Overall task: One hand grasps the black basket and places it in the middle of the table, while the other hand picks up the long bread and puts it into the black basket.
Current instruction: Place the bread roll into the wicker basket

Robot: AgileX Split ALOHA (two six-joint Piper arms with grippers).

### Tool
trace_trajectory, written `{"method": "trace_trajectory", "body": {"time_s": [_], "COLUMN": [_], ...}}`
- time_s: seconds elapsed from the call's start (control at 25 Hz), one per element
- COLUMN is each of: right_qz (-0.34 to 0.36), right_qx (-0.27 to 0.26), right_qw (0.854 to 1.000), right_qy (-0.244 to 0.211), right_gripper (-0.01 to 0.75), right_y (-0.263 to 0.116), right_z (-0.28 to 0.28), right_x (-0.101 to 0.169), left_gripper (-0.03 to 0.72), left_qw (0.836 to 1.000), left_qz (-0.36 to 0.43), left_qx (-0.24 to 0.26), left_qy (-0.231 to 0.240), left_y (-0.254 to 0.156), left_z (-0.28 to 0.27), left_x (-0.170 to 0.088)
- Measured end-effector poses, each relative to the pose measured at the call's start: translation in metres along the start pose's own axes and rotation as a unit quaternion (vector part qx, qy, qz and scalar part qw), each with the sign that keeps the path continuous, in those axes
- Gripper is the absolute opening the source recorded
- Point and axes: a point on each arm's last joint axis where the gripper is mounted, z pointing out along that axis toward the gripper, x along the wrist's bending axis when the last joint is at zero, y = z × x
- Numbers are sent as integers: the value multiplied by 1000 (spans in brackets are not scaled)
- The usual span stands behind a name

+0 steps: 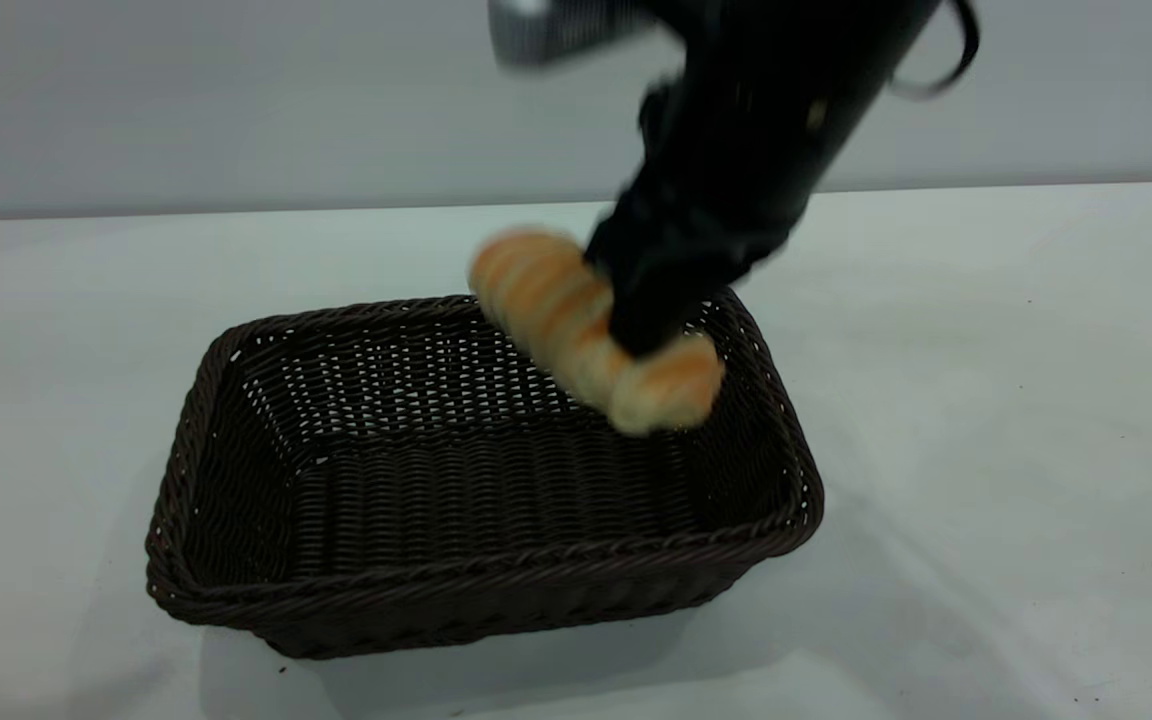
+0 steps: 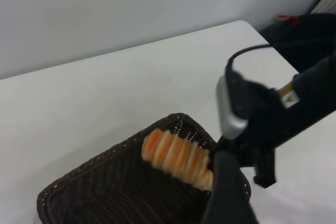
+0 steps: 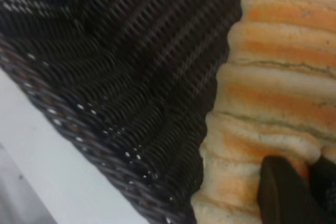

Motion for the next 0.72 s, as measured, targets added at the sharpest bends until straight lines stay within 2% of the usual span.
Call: {"method": "trace_trajectory", "body": {"time_s": [0.24,0.32,0.52,0.56,0.64,0.72], "right_qz": [0,-10,-19,-21,-25,-41], "right_qx": [15,13,13,12,8,-10], "right_qw": [1000,1000,1000,1000,1000,999], "right_qy": [13,16,21,20,17,3], "right_gripper": [53,112,417,455,496,495], "right_y": [-6,-5,-4,-3,-1,5], "right_z": [28,29,30,29,23,4], "right_x": [6,13,20,20,20,21], "left_gripper": [573,573,573,573,573,573], "left_qw": [1000,1000,1000,1000,1000,1000], "left_qz": [0,0,0,0,4,8], "left_qx": [2,3,3,4,4,5], "left_qy": [-1,-2,-3,-3,-4,-4], "left_y": [0,-1,-1,-1,-1,-1], "left_z": [0,0,0,0,0,0], "left_x": [0,0,-1,-1,-1,-1]}}
